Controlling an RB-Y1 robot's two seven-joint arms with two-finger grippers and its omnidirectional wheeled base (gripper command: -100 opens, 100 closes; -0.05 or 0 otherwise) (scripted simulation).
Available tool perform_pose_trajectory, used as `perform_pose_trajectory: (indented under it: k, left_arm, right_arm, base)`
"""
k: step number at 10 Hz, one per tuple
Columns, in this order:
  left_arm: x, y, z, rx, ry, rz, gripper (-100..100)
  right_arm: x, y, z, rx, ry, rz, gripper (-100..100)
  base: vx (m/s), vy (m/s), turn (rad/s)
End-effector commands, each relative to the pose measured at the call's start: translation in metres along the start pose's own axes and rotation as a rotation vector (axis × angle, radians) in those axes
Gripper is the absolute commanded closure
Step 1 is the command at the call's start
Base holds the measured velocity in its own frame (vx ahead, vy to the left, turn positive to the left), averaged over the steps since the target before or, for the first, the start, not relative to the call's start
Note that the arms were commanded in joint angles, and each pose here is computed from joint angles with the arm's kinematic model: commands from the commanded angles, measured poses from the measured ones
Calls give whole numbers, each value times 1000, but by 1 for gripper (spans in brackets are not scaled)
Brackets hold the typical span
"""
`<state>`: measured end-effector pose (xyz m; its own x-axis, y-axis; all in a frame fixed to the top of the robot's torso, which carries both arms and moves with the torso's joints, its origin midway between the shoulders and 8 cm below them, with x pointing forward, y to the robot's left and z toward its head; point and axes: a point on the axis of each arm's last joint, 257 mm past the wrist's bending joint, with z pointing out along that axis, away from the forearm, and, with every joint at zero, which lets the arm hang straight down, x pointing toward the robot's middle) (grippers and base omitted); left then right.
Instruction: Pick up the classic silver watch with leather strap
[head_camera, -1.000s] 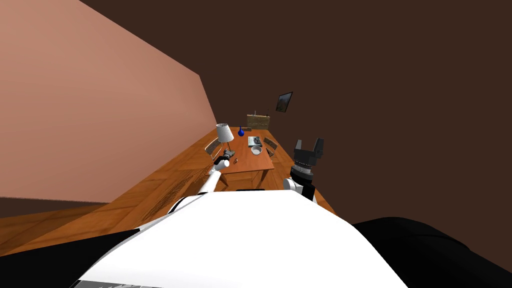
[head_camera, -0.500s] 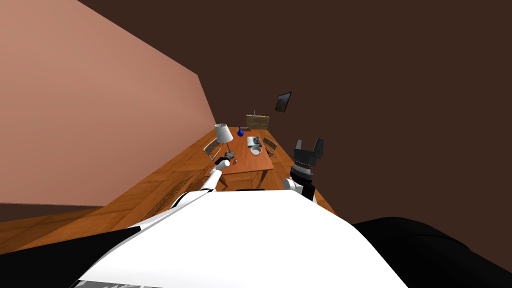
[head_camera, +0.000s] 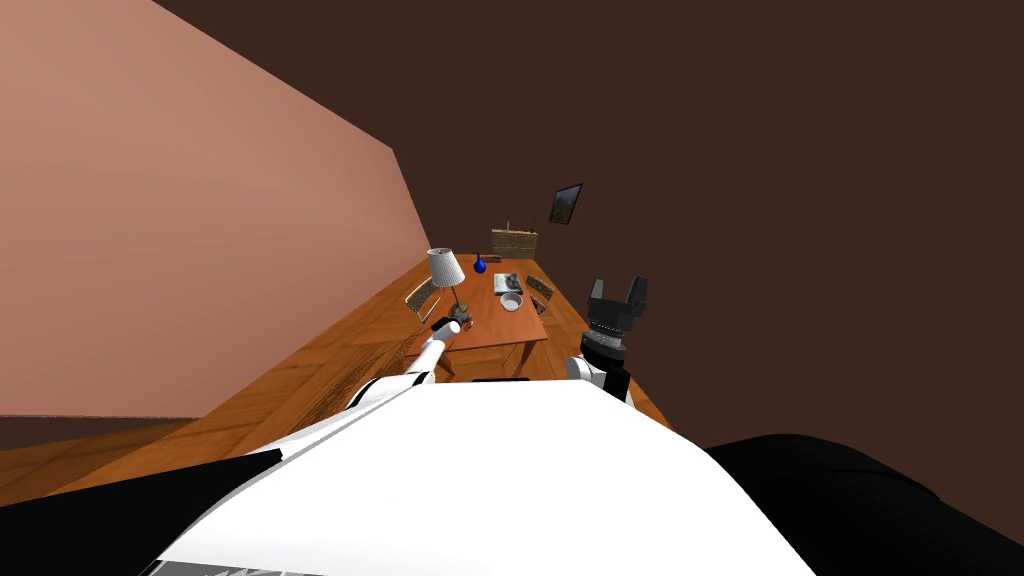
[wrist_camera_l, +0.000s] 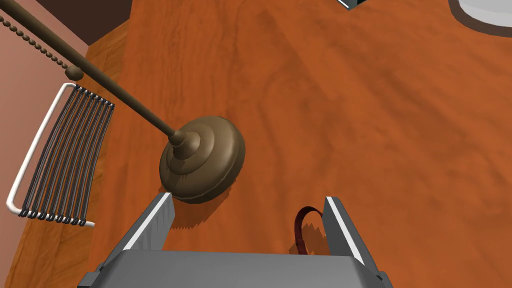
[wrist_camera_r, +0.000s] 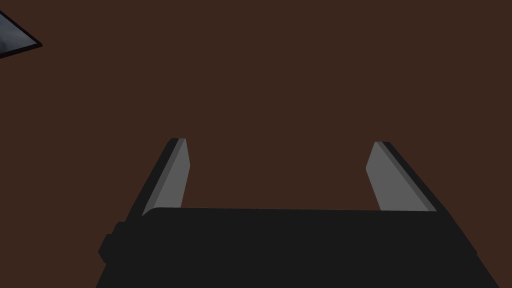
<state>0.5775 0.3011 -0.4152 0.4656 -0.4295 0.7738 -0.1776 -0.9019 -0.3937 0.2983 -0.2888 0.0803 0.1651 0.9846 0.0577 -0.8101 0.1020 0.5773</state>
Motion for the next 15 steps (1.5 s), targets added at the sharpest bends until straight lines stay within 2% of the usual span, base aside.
perform_pose_trajectory:
  k: [1,2,3,4,5,6,7,8,11,13,14,15]
  left_arm:
    - [-17,11,1,-30,-40,-44,-100]
    - [-19,13,1,-33,-44,-45,-100]
    - [-25,20,2,-55,-67,-83,-100]
    - [-33,24,2,-62,-83,-85,-100]
    - [-43,32,2,-86,-112,-122,-100]
    - [-46,34,1,-88,-118,-123,-100]
    - [-50,40,1,-106,-136,-156,-100]
    - [-58,44,0,-112,-152,-158,-100]
    - [-78,61,-4,-151,-208,-217,-100]
    - [-78,61,-4,-151,-208,-217,-100]
    - [-91,73,-7,-177,-247,-257,-100]
    - [-91,73,-7,-177,-247,-257,-100]
  right_arm:
    - [0,0,0,0,0,0,0]
    - [0,0,0,0,0,0,0]
    - [0,0,0,0,0,0,0]
    - [0,0,0,0,0,0,0]
    - [0,0,0,0,0,0,0]
    - [0,0,0,0,0,0,0]
    - [0,0,0,0,0,0,0]
    - [0,0,0,0,0,0,0]
    - [0,0,0,0,0,0,0]
    - [0,0,0,0,0,0,0]
    - [0,0,0,0,0,0,0]
    - [0,0,0,0,0,0,0]
  base:
    - [18,3,-13]
    - [16,2,-9]
    - [24,1,-10]
    - [23,3,-7]
    - [29,6,-6]
    - [26,6,-2]
    - [28,5,-9]
    - [24,6,-3]
    - [31,8,-2]
    - [20,7,-1]
    - [44,15,-4]
    - [56,13,-3]
